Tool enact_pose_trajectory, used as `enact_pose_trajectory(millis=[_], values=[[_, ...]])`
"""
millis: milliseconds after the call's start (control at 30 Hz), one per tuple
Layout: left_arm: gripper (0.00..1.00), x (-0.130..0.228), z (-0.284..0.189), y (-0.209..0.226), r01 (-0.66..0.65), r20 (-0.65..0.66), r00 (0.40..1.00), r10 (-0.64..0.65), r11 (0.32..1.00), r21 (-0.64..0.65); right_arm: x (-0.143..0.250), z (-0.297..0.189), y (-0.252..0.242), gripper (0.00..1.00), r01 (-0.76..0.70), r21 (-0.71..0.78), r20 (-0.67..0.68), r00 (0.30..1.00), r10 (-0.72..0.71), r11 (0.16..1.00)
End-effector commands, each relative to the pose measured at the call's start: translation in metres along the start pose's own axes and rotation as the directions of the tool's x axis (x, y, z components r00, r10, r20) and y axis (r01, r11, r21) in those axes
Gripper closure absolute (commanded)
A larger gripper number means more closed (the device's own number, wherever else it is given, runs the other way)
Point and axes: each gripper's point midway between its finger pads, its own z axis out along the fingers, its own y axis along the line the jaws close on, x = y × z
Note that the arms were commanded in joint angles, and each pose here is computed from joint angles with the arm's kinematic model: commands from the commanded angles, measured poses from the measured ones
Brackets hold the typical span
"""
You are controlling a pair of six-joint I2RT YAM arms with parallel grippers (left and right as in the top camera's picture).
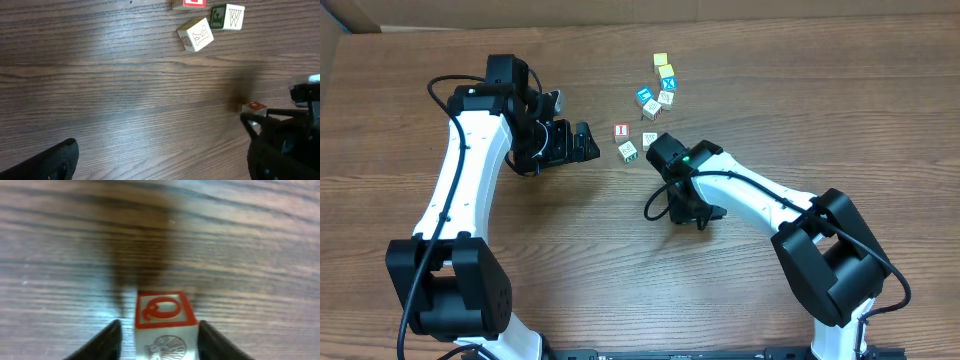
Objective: Flip 4 blocks
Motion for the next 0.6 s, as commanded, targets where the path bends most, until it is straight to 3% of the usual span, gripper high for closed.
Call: enact_pose_trajectory(millis=[0,67,233,300,467,567], values=[[0.00,-0.006,-0.001,0.002,0.016,0.009,1.000,-0.016,1.000,-0.007,-0.011,-0.023,0.011,0.35,-0.002,-0.065,0.049,0.999,0.005,0.998],[0.00,-0.006,-0.001,0.002,0.016,0.009,1.000,-0.016,1.000,-0.007,-0.011,-0.023,0.011,0.29,-0.001,-0.065,0.049,0.999,0.004,0.998],[0.00,-0.006,-0.001,0.002,0.016,0.009,1.000,-0.016,1.000,-0.007,-0.023,-0.038,0.013,0.28,-0.010,-0.086,0.082,0.996,0.018,0.996],[0.00,-0.006,-0.001,0.002,0.016,0.010,1.000,-0.016,1.000,-0.007,-0.037,-0.056,0.014,0.28,-0.020,-0.111,0.115,0.993,0.033,0.994],[0.00,-0.006,-0.001,0.002,0.016,0.009,1.000,-0.016,1.000,-0.007,-0.078,-0.108,0.016,0.14,-0.061,-0.218,0.196,0.975,0.105,0.974],[0.00,-0.006,-0.001,0.002,0.016,0.009,1.000,-0.016,1.000,-0.007,-0.103,-0.129,0.020,0.13,-0.073,-0.300,0.258,0.954,0.155,0.951]])
